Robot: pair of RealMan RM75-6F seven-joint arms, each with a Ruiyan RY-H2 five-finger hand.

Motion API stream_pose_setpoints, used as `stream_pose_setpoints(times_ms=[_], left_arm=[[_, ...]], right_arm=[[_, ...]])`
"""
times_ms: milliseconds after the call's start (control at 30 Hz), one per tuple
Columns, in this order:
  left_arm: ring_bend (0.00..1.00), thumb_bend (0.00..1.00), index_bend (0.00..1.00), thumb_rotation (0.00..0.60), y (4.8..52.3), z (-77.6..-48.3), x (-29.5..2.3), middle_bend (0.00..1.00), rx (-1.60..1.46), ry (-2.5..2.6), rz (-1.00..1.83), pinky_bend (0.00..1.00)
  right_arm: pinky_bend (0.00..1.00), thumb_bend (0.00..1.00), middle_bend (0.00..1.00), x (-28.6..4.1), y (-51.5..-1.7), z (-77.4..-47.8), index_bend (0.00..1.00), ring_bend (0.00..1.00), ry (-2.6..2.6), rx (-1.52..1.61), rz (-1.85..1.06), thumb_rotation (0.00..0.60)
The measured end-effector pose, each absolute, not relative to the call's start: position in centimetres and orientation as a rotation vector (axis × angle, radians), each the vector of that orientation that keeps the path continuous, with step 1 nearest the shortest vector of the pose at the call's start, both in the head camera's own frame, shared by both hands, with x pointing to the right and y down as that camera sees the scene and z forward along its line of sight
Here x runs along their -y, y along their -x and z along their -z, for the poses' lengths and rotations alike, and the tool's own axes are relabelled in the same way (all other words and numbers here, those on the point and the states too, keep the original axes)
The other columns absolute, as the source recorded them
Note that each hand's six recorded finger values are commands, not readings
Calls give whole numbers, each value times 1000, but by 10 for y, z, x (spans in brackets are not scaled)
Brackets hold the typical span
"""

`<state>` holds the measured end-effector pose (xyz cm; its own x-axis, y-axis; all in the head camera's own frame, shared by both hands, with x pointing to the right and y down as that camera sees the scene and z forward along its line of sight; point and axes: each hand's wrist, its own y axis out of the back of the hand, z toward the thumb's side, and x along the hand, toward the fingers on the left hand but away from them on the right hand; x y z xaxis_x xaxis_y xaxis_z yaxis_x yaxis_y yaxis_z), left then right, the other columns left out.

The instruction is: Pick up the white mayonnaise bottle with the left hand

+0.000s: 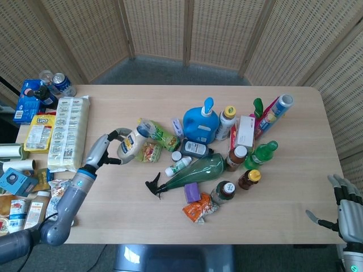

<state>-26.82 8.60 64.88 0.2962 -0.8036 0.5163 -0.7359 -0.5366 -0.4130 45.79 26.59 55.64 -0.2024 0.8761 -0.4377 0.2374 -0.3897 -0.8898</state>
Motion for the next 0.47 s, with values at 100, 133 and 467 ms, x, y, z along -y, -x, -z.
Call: stream_pose_setpoints(times_ms=[100,133,467], left_arm=[[734,399,502,600,276,-623,-80,545,-1501,2428,989,215],[733,398,502,600,278,-615,-78,545,-1515,2423,962,215],[733,391,502,600,281,-546,-51,548,-1636,2394,685,210]], right_arm=[[0,37,0,-268,-456,-560,0,0,1566,1319,-1634,493],[0,37,0,-269,-455,-561,0,0,1570,1320,-1633,495],[0,35,0,-272,-452,-569,0,0,1595,1338,-1612,494]])
